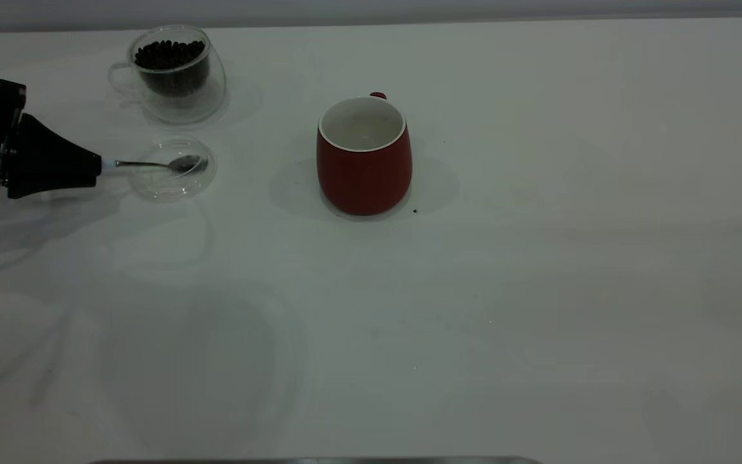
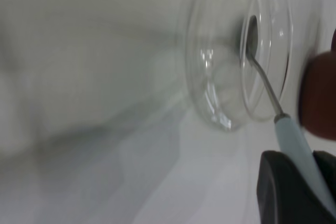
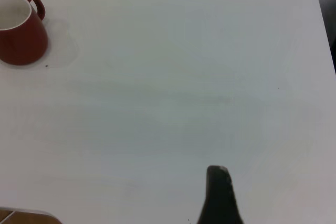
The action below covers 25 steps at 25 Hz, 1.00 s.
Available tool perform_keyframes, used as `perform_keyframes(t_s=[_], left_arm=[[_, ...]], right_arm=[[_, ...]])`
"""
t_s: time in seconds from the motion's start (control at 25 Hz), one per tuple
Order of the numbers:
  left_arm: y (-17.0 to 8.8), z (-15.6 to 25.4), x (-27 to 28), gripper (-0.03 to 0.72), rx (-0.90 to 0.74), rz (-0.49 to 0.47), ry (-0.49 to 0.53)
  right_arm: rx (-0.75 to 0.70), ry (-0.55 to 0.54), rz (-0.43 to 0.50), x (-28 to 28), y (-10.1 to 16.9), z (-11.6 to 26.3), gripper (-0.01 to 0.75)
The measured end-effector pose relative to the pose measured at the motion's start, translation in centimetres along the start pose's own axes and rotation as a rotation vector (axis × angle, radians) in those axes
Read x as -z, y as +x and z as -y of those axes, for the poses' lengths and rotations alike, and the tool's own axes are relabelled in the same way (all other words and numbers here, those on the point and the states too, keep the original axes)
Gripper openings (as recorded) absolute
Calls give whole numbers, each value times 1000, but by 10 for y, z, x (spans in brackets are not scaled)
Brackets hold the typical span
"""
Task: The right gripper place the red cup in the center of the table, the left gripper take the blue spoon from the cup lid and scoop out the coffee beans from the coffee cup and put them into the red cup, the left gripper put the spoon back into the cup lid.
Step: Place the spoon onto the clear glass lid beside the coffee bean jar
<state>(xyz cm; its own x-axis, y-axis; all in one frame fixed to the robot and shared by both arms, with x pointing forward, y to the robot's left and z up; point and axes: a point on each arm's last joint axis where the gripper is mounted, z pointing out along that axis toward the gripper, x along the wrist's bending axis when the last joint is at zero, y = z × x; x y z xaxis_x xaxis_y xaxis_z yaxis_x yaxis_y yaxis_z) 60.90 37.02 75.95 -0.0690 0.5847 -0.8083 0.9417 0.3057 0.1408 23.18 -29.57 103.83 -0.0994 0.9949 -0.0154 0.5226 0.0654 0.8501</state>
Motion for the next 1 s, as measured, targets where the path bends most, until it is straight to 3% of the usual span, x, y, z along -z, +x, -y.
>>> perform_keyframes(t_s=[0.4, 0.52, 0.76, 0.88, 1.0], left_arm=[[6, 1, -4, 147, -2, -9, -22], [9, 0, -4, 236, 6, -40, -28], [9, 2, -5, 491, 18, -18, -17], [7, 4, -5, 551, 6, -2, 4], [4, 5, -3, 564, -21, 2, 35]], right_arm=[[0, 0, 0, 0, 0, 0, 586], [0, 0, 0, 0, 0, 0, 586], [0, 0, 0, 0, 0, 0, 586], [0, 0, 0, 0, 0, 0, 586], [0, 0, 0, 0, 0, 0, 586]])
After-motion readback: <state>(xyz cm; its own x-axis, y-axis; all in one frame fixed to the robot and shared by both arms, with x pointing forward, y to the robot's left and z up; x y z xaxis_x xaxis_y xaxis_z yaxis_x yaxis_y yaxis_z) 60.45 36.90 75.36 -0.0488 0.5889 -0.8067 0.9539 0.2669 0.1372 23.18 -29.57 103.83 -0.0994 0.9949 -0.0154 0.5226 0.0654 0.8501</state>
